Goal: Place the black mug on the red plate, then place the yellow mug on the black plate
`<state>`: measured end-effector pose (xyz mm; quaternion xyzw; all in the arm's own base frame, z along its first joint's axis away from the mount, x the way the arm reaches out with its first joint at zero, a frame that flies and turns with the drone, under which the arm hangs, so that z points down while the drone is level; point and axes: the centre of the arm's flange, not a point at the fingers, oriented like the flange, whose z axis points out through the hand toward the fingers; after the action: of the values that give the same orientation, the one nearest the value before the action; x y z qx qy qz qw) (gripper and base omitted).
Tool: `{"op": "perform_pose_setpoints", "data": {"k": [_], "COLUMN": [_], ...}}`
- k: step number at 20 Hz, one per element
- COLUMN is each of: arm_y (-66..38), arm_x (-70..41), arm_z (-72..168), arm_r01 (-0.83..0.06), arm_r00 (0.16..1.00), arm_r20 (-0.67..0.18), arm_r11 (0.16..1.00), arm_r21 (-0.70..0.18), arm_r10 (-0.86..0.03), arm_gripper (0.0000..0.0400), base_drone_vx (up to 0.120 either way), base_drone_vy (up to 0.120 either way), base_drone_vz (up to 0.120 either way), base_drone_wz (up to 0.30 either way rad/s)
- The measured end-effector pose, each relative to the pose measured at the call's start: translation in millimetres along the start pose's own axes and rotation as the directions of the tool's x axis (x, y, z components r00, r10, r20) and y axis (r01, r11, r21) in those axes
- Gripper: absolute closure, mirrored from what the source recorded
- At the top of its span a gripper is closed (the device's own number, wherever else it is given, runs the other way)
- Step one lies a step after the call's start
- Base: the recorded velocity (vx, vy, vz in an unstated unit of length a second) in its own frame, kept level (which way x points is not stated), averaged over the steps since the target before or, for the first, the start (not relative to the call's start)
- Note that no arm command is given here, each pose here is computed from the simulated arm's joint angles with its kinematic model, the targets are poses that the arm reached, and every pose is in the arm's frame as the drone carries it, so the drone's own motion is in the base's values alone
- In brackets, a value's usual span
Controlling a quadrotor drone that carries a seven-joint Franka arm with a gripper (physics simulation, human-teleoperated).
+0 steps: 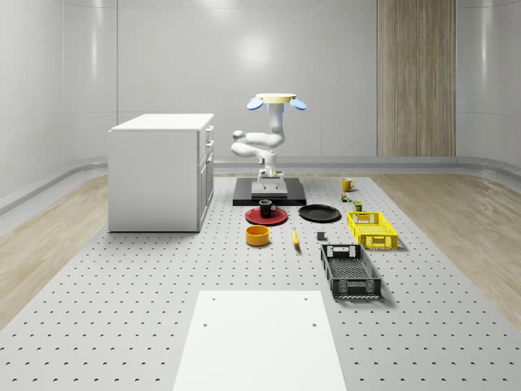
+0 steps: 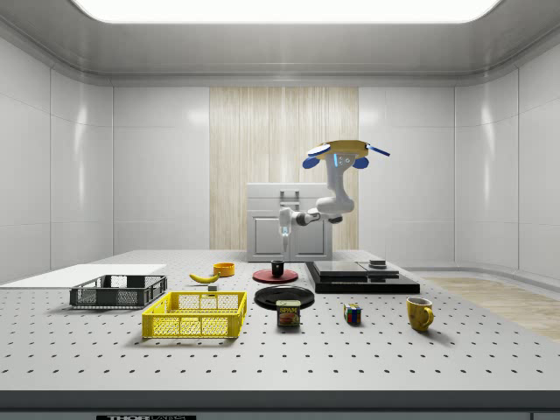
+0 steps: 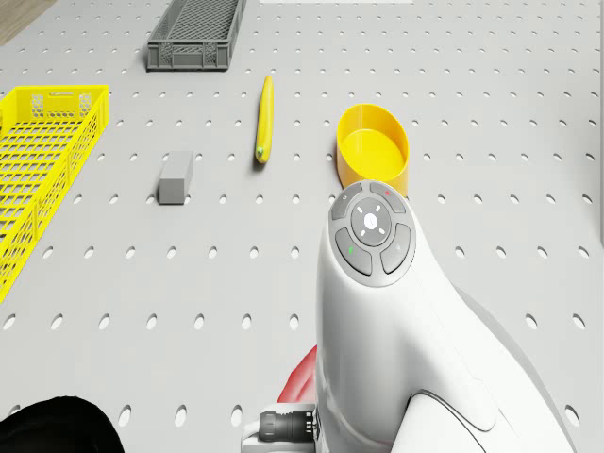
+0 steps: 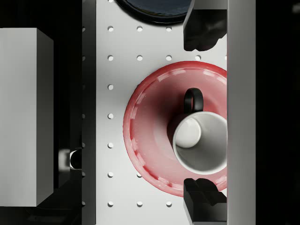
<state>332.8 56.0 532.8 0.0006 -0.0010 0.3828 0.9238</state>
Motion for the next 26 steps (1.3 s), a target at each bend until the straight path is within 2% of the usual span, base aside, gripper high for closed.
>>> {"op": "perform_pose_setpoints", "data": {"k": [26], "arm_y": [0.0], "arm_x": [0.0], "arm_z": [0.0], "arm_r01": [0.000], "arm_r00": [1.000], "arm_r20": [0.000], "arm_r11": [1.000], "arm_r21": [0.000], "arm_r10": [0.000], "arm_gripper": [0.0000], "base_drone_vx": [-0.120], "base_drone_vy": [0.120], "base_drone_vz": [0.000], "base_drone_wz": [0.000]}}
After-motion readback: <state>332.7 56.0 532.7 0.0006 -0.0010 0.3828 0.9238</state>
